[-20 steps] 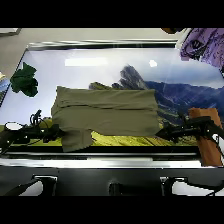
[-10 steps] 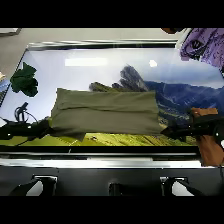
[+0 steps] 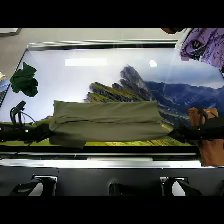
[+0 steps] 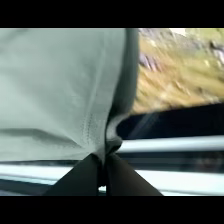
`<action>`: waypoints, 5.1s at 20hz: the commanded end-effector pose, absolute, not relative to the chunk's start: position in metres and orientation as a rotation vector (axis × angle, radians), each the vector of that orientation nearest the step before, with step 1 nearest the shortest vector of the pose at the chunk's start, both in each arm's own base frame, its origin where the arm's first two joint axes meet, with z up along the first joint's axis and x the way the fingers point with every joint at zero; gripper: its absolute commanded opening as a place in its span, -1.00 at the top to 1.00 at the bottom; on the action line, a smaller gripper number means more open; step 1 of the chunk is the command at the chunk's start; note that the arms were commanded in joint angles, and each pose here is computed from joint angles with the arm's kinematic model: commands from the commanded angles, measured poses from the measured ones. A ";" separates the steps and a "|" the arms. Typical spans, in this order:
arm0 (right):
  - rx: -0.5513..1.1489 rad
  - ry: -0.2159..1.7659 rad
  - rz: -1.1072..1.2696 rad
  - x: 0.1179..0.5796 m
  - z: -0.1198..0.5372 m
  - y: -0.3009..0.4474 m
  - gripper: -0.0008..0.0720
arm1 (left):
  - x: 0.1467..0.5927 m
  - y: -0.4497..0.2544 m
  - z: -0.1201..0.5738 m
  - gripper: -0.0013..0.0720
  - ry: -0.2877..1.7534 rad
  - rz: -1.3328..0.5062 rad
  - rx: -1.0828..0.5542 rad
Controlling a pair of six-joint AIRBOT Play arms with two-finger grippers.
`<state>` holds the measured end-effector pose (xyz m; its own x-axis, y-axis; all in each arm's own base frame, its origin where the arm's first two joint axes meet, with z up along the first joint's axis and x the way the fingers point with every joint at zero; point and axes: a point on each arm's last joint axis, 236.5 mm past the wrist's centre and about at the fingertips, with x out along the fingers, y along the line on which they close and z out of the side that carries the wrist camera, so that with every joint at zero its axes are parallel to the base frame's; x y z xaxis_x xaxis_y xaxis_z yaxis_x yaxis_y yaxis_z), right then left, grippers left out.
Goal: Fold the clothes and pants, and hang the long-sleeved shirts on hangers.
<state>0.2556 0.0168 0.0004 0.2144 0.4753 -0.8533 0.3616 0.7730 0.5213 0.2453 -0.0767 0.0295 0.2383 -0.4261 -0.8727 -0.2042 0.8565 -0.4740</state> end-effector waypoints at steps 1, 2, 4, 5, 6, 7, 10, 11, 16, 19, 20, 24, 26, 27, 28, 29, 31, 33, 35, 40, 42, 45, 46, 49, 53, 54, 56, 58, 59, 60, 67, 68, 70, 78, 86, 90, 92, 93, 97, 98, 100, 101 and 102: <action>0.798 1.265 0.119 0.297 0.008 0.015 0.91 | 0.283 -0.078 0.019 0.93 1.311 -0.149 -0.565; 0.824 1.250 0.120 0.310 0.004 0.013 0.91 | 0.296 -0.078 0.016 0.93 1.310 -0.161 -0.559; 0.810 1.276 0.139 0.329 -0.010 0.017 0.91 | 0.318 -0.080 0.010 0.93 1.320 -0.185 -0.561; 0.788 1.288 0.156 0.340 -0.017 0.023 0.91 | 0.328 -0.080 0.006 0.93 1.327 -0.194 -0.558; 0.767 1.281 0.159 0.355 -0.023 0.028 0.91 | 0.339 -0.079 0.001 0.93 1.339 -0.195 -0.556; 0.764 1.261 0.139 0.373 -0.028 0.029 0.91 | 0.350 -0.078 -0.002 0.93 1.346 -0.199 -0.550; 0.760 1.210 0.096 0.418 -0.034 0.028 0.91 | 0.387 -0.075 -0.005 0.93 1.341 -0.206 -0.540; 0.754 1.213 0.102 0.427 -0.036 0.029 0.91 | 0.397 -0.074 -0.007 0.93 1.340 -0.207 -0.539; 0.748 1.264 0.099 0.441 -0.057 0.037 0.91 | 0.440 -0.070 -0.020 0.93 1.340 -0.208 -0.539; 0.731 1.281 0.082 0.439 -0.066 0.033 0.91 | 0.460 -0.068 -0.024 0.93 1.332 -0.211 -0.537; 0.719 1.277 0.073 0.440 -0.067 0.030 0.91 | 0.464 -0.067 -0.028 0.93 1.334 -0.207 -0.540; 0.714 1.260 0.049 0.445 -0.073 0.025 0.90 | 0.467 -0.066 -0.056 0.93 1.390 -0.195 -0.557; 0.730 1.269 0.034 0.445 -0.080 0.024 0.89 | 0.465 -0.066 -0.070 0.91 1.419 -0.190 -0.565; 0.749 1.286 0.022 0.444 -0.085 0.025 0.69 | 0.465 -0.066 -0.073 0.84 1.424 -0.188 -0.567; 0.774 1.308 0.013 0.440 -0.088 0.027 0.39 | 0.465 -0.066 -0.074 0.52 1.422 -0.185 -0.568; 0.786 1.324 0.015 0.437 -0.086 0.026 0.12 | 0.467 -0.064 -0.071 -0.03 1.413 -0.184 -0.568; 0.818 1.333 0.016 0.437 -0.070 0.009 -0.14 | 0.473 -0.055 -0.056 -0.43 1.390 -0.182 -0.566; 0.875 1.296 -0.025 0.443 -0.052 -0.026 -0.18 | 0.476 -0.040 -0.039 -0.43 1.370 -0.165 -0.548; 0.941 1.296 -0.031 0.440 -0.048 -0.046 -0.41 | 0.480 -0.030 -0.019 -0.43 1.341 -0.162 -0.529; 0.963 1.441 0.163 0.423 -0.077 -0.006 -0.68 | 0.487 -0.026 0.005 -0.43 1.285 -0.163 -0.508; 0.977 1.444 0.204 0.429 -0.085 0.011 -0.68 | 0.487 -0.026 0.007 -0.43 1.281 -0.163 -0.507; 0.945 1.474 0.226 0.433 -0.102 0.038 -0.65 | 0.487 -0.026 0.007 -0.43 1.280 -0.164 -0.507; 0.925 1.485 0.240 0.433 -0.106 0.049 -0.51 | 0.487 -0.026 0.007 -0.43 1.280 -0.164 -0.507; 0.866 1.471 0.270 0.438 -0.104 0.065 0.91 | 0.487 -0.032 0.007 -0.42 1.283 -0.175 -0.499; 0.799 1.438 0.193 0.436 -0.073 0.046 0.91 | 0.487 -0.076 0.005 0.92 1.296 -0.252 -0.469; 0.766 1.437 0.154 0.433 -0.061 0.038 0.91 | 0.488 -0.096 0.002 0.92 1.294 -0.283 -0.460; 0.695 1.423 0.080 0.426 -0.033 0.020 0.91 | 0.490 -0.142 -0.005 0.92 1.299 -0.324 -0.484; 0.640 1.391 -0.008 0.422 -0.002 0.002 0.91 | 0.488 -0.199 -0.015 0.92 1.308 -0.390 -0.529; 0.611 1.369 -0.045 0.421 0.015 -0.008 0.91 | 0.485 -0.230 -0.019 0.92 1.308 -0.429 -0.549; 0.589 1.349 -0.076 0.419 0.031 -0.015 0.91 | 0.480 -0.264 -0.022 0.92 1.305 -0.474 -0.572; 0.525 1.241 -0.139 0.404 0.117 -0.030 0.90 | 0.424 -0.455 -0.040 0.92 1.315 -0.671 -0.822; 0.518 1.233 -0.139 0.402 0.125 -0.031 0.90 | 0.414 -0.473 -0.044 0.93 1.329 -0.695 -0.821; 0.505 1.235 -0.135 0.395 0.139 -0.030 0.90 | 0.397 -0.505 -0.048 0.93 1.355 -0.746 -0.826; 0.446 1.222 -0.203 0.370 0.167 -0.044 0.90 | 0.378 -0.578 -0.060 0.93 1.394 -0.838 -0.959; 0.499 1.194 -0.213 0.375 0.170 -0.041 0.90 | 0.398 -0.509 -0.036 0.93 1.462 -0.925 -0.789; 0.672 1.136 -0.120 0.393 0.184 -0.005 0.90 | 0.445 -0.389 0.000 0.93 1.400 -0.809 -0.505; 0.694 1.134 -0.104 0.398 0.186 0.017 0.90 | 0.467 -0.320 0.028 0.93 1.352 -0.696 -0.411; 0.697 1.130 -0.083 0.402 0.187 0.035 0.90 | 0.475 -0.286 0.043 0.93 1.327 -0.643 -0.375; 0.680 1.138 -0.001 0.415 0.178 0.127 0.90 | 0.483 -0.183 0.093 0.93 1.267 -0.490 -0.343; 0.671 1.153 0.015 0.416 0.170 0.150 0.90 | 0.483 -0.166 0.102 0.93 1.255 -0.465 -0.352; 0.654 1.183 0.046 0.418 0.152 0.195 0.90 | 0.484 -0.137 0.118 0.93 1.227 -0.423 -0.374; 0.649 1.195 0.050 0.418 0.142 0.213 0.90 | 0.485 -0.127 0.122 0.93 1.215 -0.408 -0.382; 0.644 1.206 0.054 0.419 0.130 0.232 0.90 | 0.485 -0.119 0.126 0.93 1.206 -0.394 -0.391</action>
